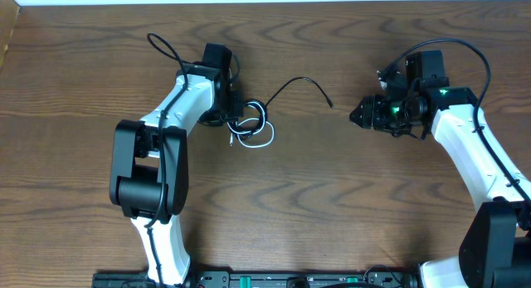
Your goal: Untangle cables
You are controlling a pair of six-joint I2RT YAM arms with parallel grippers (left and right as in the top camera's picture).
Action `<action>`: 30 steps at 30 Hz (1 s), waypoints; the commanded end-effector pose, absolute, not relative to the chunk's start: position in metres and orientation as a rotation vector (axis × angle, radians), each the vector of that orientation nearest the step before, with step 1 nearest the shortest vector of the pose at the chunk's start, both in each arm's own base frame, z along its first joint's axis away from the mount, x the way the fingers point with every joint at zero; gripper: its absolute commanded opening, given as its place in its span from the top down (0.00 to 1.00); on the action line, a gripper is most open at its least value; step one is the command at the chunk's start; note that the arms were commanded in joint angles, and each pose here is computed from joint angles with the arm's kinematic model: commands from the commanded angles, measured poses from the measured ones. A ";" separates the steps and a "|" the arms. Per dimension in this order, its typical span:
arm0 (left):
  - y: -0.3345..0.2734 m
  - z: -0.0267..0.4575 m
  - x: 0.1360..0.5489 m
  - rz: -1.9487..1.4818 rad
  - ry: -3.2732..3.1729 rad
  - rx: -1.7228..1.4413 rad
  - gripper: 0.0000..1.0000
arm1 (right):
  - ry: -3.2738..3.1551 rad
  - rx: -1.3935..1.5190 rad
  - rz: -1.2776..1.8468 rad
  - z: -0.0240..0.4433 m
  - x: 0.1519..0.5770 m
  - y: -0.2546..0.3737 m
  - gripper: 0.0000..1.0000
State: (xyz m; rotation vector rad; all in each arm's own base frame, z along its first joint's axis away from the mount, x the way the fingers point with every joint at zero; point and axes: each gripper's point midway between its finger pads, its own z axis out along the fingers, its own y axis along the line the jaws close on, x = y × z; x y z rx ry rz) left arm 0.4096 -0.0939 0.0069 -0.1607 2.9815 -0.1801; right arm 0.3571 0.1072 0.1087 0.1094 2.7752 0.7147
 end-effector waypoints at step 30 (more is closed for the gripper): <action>-0.194 0.104 0.408 -0.880 2.728 0.200 0.93 | 2.577 -0.127 1.078 0.150 0.361 0.154 0.68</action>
